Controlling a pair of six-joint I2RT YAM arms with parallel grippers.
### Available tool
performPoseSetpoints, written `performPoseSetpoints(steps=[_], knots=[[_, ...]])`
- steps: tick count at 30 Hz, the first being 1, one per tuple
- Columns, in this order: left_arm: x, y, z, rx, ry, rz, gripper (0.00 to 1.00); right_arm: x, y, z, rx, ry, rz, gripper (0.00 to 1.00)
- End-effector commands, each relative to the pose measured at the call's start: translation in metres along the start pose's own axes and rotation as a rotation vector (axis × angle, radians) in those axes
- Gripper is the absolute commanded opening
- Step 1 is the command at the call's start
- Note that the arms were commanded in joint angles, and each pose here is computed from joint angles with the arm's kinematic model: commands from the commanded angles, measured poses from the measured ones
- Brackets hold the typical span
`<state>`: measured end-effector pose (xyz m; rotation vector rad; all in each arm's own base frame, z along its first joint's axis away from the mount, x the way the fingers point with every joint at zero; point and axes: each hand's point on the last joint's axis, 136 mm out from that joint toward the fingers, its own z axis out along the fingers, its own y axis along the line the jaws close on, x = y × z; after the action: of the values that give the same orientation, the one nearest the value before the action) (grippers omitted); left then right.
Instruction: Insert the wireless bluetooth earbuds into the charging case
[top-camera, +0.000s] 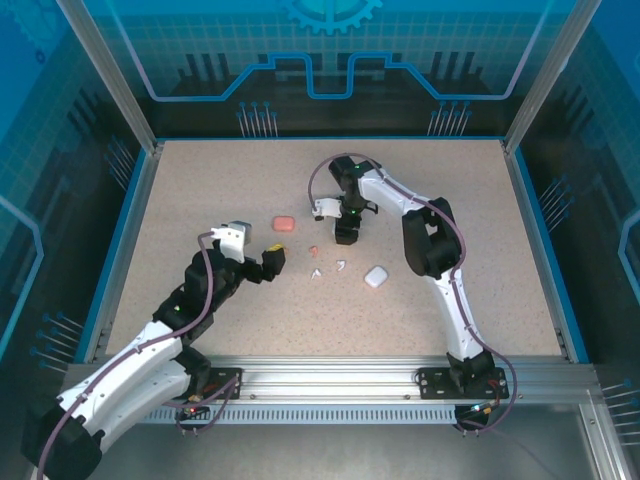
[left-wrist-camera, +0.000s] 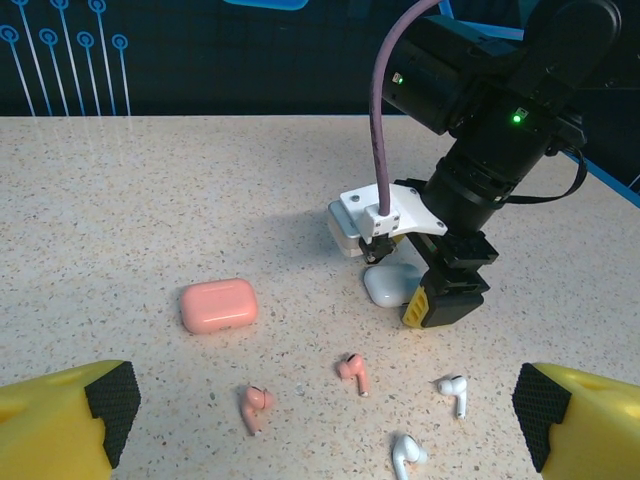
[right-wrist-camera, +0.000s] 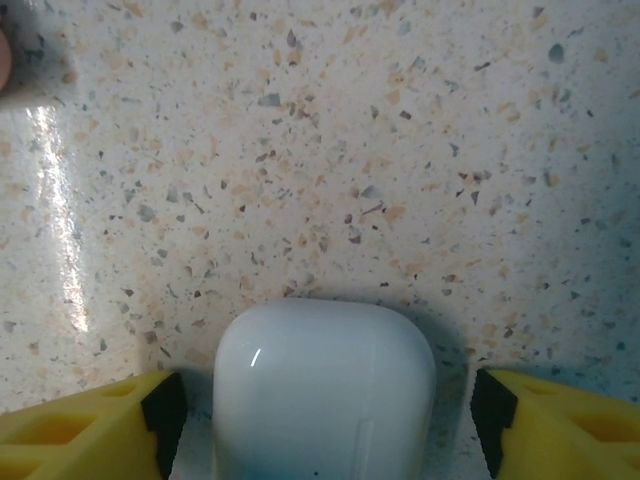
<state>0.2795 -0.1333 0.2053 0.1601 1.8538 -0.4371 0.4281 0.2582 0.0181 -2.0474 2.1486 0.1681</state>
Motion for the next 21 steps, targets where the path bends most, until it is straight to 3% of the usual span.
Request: performPoseSetpoints(steps=[1, 12, 17, 21], knots=[[-0.01, 0.001, -0.001, -0.003, -0.017, 0.007, 0.99, 0.014, 0.008, 0.014, -0.045, 0.061, 0.005, 0.75], [-0.009, 0.002, 0.005, -0.007, 0.007, -0.01, 0.99, 0.011, 0.004, 0.005, -0.004, 0.024, 0.009, 0.48], [-0.009, 0.003, 0.006, 0.003, 0.01, -0.055, 0.99, 0.004, 0.001, -0.01, 0.038, -0.024, 0.011, 0.43], [-0.007, 0.001, 0.006, 0.026, 0.029, -0.108, 0.99, -0.006, 0.003, -0.042, 0.097, -0.108, 0.018, 0.42]])
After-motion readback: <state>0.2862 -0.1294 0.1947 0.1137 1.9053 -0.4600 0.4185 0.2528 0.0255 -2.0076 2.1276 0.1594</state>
